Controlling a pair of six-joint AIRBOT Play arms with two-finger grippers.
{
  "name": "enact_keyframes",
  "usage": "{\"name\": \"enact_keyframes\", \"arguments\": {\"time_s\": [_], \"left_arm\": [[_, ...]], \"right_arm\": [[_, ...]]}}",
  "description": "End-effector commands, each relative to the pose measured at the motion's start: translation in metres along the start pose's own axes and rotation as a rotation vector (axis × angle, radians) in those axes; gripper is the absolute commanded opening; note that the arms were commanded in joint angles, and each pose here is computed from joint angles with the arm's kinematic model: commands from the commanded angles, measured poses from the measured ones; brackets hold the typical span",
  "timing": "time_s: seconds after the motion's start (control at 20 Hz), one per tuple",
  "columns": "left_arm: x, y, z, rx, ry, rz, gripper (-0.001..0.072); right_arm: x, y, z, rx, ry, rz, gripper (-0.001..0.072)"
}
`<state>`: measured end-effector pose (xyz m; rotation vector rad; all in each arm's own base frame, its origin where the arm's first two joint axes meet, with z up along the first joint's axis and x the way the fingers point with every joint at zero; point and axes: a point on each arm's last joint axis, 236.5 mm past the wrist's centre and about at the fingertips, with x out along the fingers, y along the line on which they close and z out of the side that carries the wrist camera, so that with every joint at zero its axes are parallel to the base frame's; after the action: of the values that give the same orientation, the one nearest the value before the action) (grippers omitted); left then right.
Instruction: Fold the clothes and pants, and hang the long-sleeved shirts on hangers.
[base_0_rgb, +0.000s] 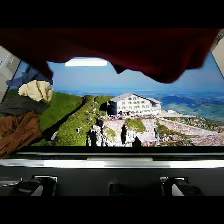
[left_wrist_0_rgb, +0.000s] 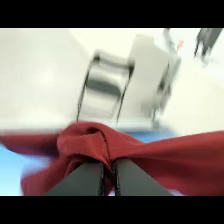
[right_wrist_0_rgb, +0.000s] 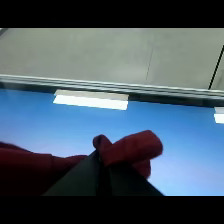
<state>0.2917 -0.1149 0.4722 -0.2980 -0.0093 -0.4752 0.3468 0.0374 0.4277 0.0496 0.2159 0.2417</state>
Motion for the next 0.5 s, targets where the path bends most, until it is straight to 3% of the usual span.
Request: {"name": "enact_keyframes", "arguments": {"time_s": [0.0, 0.2, 0.35, 0.45], "left_arm": [[-0.016, -0.007, 0.025, 0.024, -0.080, 0.003, 0.0024], [0.032, 0.033, -0.023, 0.021, 0.054, 0.064, 0.0024], [0.092, 0.095, -0.134, -0.021, 0.309, 0.134, 0.0025], [0.128, 0.136, -0.228, -0.115, 0.474, 0.183, 0.0025]], "right_arm": [[-0.047, 0.006, -0.006, 0.001, 0.025, -0.056, 0.0032], [-0.019, 0.001, -0.117, 0.161, 0.467, -0.016, 0.0032], [0.009, -0.008, -0.237, 0.294, 0.836, 0.010, 0.0032], [0.035, -0.019, -0.314, 0.391, 0.942, -0.014, 0.0032]]}}
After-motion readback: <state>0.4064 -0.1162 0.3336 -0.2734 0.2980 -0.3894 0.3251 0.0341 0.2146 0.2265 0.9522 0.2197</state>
